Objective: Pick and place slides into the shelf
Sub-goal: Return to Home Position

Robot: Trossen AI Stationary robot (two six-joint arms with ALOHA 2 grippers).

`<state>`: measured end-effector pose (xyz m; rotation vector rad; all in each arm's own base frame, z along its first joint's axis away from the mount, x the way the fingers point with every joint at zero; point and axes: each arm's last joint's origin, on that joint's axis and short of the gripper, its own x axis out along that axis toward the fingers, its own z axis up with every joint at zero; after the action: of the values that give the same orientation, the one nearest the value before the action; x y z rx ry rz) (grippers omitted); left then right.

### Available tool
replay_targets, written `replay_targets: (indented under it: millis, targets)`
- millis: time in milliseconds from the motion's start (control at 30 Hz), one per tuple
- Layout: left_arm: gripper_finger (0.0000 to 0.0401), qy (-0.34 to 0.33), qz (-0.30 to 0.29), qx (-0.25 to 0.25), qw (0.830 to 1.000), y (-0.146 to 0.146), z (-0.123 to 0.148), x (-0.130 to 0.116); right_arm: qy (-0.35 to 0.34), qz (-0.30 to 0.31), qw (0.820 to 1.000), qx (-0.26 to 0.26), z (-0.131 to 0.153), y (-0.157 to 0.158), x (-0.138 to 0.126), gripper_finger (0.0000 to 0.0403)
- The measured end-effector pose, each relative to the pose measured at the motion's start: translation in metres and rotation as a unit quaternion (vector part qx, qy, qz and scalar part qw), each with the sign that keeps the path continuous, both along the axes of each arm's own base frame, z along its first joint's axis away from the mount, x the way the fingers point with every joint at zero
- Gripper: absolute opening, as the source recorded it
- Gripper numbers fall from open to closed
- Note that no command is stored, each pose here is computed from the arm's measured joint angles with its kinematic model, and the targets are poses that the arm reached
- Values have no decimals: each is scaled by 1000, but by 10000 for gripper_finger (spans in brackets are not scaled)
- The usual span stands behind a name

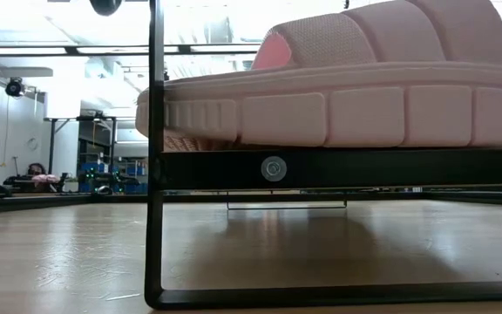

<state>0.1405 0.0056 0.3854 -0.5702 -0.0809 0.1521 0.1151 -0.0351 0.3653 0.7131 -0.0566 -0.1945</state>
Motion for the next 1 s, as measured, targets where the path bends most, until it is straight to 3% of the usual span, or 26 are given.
replay_targets:
  millis: [167, 500, 667, 1000]
  targets:
    - [194, 5, 3, -11, 1000, 0, -10, -3, -31, -14, 999, -27, 7, 1, -6, 9]
    - [16, 11, -2, 11, 1000, 0, -15, -5, -47, -29, 993, -108, 13, 3, -14, 8]
    - [6, 2, 10, 35, 999, 0, -16, -15, -67, -55, 983, -159, 19, 6, -24, 8]
    - [0, -15, 28, 41, 999, 1, -39, -40, -62, -104, 976, -181, 20, 5, -32, 8]
